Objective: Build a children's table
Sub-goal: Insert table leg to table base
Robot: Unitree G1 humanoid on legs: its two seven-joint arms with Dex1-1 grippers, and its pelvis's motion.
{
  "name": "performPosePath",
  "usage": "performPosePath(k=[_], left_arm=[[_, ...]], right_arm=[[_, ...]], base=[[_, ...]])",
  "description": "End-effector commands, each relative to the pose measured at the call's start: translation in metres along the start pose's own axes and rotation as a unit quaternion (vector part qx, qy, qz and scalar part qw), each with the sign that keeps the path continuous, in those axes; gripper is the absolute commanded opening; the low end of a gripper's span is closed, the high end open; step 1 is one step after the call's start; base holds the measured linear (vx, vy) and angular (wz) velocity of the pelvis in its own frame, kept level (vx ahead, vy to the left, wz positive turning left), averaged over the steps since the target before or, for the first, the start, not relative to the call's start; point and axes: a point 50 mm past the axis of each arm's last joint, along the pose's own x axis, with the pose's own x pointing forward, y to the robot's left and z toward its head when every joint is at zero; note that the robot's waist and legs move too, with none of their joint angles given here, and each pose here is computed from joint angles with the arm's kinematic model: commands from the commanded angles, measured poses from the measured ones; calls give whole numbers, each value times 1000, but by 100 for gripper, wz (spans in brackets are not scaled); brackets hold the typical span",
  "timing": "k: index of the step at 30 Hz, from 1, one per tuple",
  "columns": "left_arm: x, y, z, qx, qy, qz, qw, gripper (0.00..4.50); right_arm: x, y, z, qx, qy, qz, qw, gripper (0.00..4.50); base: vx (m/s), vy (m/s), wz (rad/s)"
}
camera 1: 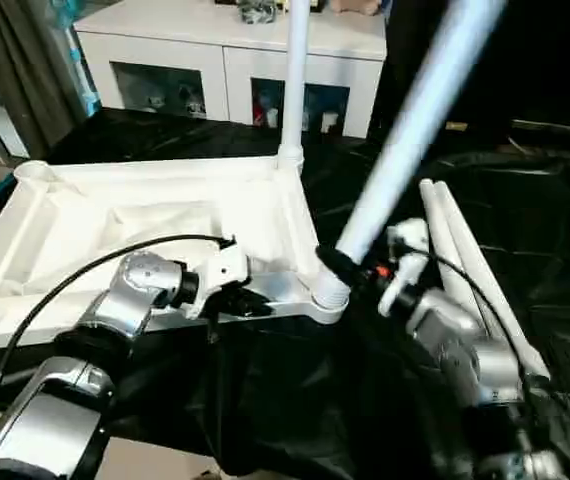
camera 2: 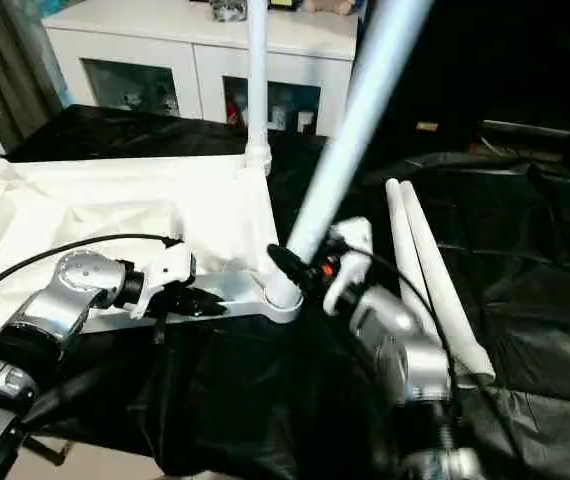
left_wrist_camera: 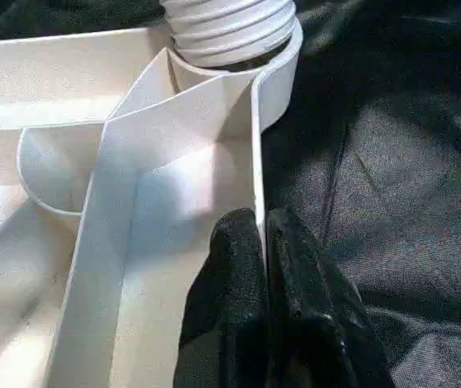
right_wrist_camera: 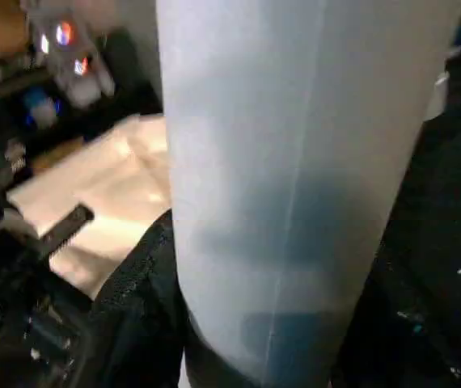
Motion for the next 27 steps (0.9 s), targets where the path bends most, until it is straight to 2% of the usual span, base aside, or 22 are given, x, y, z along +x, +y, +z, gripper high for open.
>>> performPosePath(k=[1, 4, 7, 10, 15, 20, 23, 27], left_arm=[[0, 5, 4, 13, 14, 12, 1000, 0], [-2, 7, 4, 15, 16, 15, 1000, 0], [-4, 8, 3, 17, 22, 17, 999, 0], [-4, 8, 3, 18, 25, 13, 999, 0], [-4, 6, 2, 26, 33, -7, 999, 0], [-4, 4, 2, 33, 38, -25, 998, 0], [-5, 2, 2, 43, 42, -43, 997, 0], [-7, -1, 3, 57, 40, -66, 995, 0]], right_arm=[[-12, -6, -31, 31, 40, -31, 998, 188], [-15, -2, -38, 20, 35, -31, 999, 188], [-18, -1, -41, -47, 49, -35, 997, 188], [-18, -2, -37, -67, 45, -39, 996, 188], [-10, 5, -33, -136, 99, 26, 985, 188], [-6, 9, -33, -135, 122, 74, 980, 188], [-8, 14, -37, -128, 162, 139, 969, 188], [-14, 13, -41, -117, 179, 173, 962, 188]], base=[[0, 0, 0], [0, 0, 0], [0, 0, 0], [0, 0, 0], [0, 0, 0], [0, 0, 0], [0, 0, 0], [0, 0, 0]])
